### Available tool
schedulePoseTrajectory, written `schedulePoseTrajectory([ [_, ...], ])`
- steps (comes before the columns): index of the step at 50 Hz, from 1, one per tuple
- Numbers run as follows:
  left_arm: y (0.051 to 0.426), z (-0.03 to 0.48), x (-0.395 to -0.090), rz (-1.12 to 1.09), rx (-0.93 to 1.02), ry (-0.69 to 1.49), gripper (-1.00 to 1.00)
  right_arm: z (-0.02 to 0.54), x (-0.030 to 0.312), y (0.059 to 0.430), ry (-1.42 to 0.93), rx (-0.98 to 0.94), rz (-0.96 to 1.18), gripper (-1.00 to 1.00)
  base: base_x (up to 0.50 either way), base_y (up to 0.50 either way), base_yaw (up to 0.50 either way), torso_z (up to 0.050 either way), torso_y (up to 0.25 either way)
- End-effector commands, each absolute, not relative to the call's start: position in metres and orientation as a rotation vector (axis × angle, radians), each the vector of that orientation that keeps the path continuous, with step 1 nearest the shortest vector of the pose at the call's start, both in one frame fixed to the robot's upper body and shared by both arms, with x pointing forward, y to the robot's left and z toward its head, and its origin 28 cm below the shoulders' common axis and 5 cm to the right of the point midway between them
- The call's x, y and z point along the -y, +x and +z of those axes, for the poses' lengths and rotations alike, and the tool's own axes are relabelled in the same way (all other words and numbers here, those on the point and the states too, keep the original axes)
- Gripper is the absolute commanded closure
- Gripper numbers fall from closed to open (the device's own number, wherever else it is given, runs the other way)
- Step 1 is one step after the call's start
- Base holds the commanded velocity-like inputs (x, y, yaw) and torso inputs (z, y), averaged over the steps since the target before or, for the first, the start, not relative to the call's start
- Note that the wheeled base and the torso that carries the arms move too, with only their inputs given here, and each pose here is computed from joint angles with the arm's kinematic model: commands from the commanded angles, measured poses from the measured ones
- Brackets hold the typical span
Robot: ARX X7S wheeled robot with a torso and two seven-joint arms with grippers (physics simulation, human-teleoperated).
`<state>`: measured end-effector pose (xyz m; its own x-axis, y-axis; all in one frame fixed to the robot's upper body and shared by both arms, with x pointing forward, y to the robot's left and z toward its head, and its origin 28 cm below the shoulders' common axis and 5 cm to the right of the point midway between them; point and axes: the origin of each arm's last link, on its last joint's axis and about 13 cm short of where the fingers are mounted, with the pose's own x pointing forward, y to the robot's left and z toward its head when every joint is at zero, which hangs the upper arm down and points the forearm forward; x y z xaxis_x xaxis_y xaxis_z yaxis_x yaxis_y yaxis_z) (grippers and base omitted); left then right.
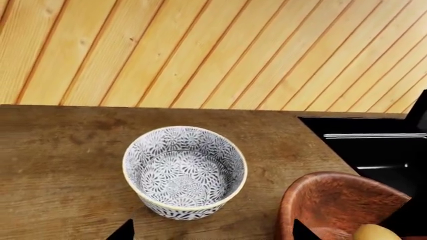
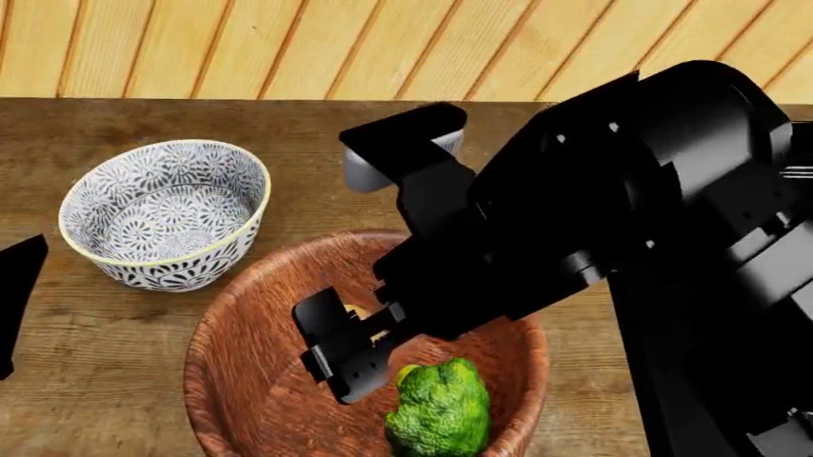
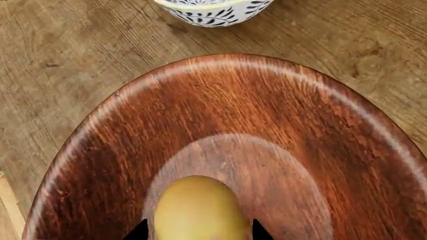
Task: Pick the broccolis and apricots from the sink and place them in one bowl. Place the bell pepper in the other bowl. Then turn off the sink faucet.
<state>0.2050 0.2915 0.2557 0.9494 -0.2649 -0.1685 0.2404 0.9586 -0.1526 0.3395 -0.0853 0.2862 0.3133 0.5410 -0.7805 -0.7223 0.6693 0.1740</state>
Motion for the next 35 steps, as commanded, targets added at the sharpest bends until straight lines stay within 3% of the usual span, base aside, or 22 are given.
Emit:
schedulePoseTrajectory([
  [1, 0.206, 0.251, -0.292, -0.266, -0.19, -0.151, -1.0, 0.275, 0.082, 0.346, -0.219, -0.938, 0.843, -1.0, 0.0, 0.0, 0.0, 0.0, 0.0],
  [19, 0.208, 0.254, -0.288, -0.273, -0.192, -0.145, -1.0, 0.308, 0.088, 0.334, -0.161, -0.821, 0.847, -1.0, 0.0, 0.0, 0.0, 0.0, 0.0],
  [35, 0.211, 0.264, -0.282, -0.289, -0.18, -0.127, -1.0, 0.358, 0.118, 0.282, -0.112, -0.597, 0.789, -1.0, 0.0, 0.0, 0.0, 0.0, 0.0],
])
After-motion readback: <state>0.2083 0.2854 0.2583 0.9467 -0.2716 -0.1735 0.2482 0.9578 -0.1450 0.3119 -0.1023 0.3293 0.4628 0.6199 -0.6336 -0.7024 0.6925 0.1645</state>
